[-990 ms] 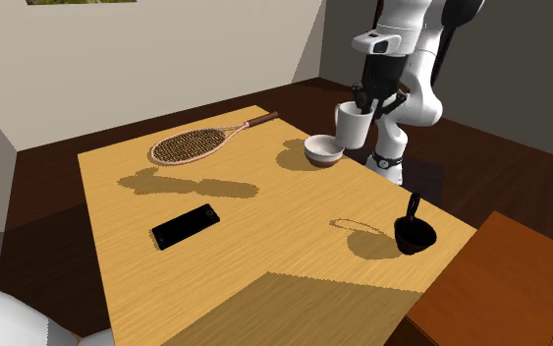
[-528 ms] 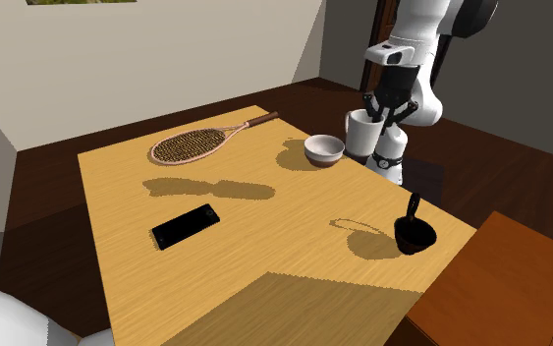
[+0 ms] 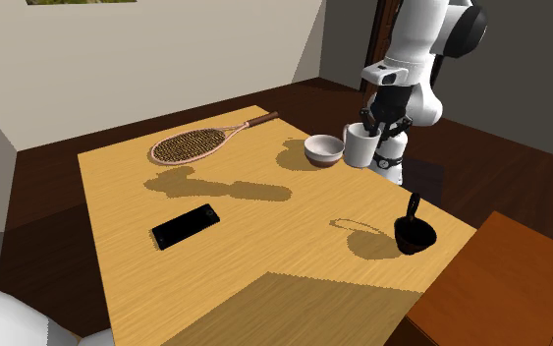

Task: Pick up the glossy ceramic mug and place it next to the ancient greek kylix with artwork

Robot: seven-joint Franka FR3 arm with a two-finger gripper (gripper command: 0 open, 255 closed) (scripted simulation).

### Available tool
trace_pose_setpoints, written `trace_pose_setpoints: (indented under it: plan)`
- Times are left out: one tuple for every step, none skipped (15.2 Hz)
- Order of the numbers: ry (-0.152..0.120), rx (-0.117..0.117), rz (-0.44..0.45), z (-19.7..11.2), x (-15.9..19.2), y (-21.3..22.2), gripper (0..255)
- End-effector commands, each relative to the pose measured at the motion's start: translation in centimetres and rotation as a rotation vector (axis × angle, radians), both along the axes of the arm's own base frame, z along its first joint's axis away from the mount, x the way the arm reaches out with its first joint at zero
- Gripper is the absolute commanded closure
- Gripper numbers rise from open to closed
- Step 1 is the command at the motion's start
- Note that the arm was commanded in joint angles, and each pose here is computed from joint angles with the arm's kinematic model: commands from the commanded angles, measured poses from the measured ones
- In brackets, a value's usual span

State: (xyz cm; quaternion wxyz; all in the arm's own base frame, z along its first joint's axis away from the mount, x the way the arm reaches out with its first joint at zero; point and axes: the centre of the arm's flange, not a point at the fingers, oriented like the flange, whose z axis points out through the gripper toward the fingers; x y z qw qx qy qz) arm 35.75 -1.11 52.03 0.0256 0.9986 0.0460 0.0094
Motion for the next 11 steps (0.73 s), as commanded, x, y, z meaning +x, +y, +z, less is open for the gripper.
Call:
trace_pose_setpoints:
  plan:
    - [-0.001,0.000,0.000,-1.1,0.1,0.0,255]
    - [-0.001,0.000,0.000,-1.7,0.1,0.0,255]
    - [-0.001,0.000,0.000,-2.2,0.1,0.0,255]
    - [-0.001,0.000,0.000,-2.7,0.1,0.0,255]
    - [-0.001,0.000,0.000,-3.3,0.1,0.0,255]
    - [-0.001,0.000,0.000,-3.8,0.1,0.0,255]
    - [-0.001,0.000,0.000,-4.3,0.1,0.0,255]
    - [-0.001,0.000,0.000,-4.8,0.1,0.0,255]
    - [-0.001,0.000,0.000,-5.4,0.1,0.0,255]
    - [-0.001,0.000,0.000,-5.9,0.1,0.0,255]
    - [-0.001,0.000,0.000,-6.4,0.1,0.0,255]
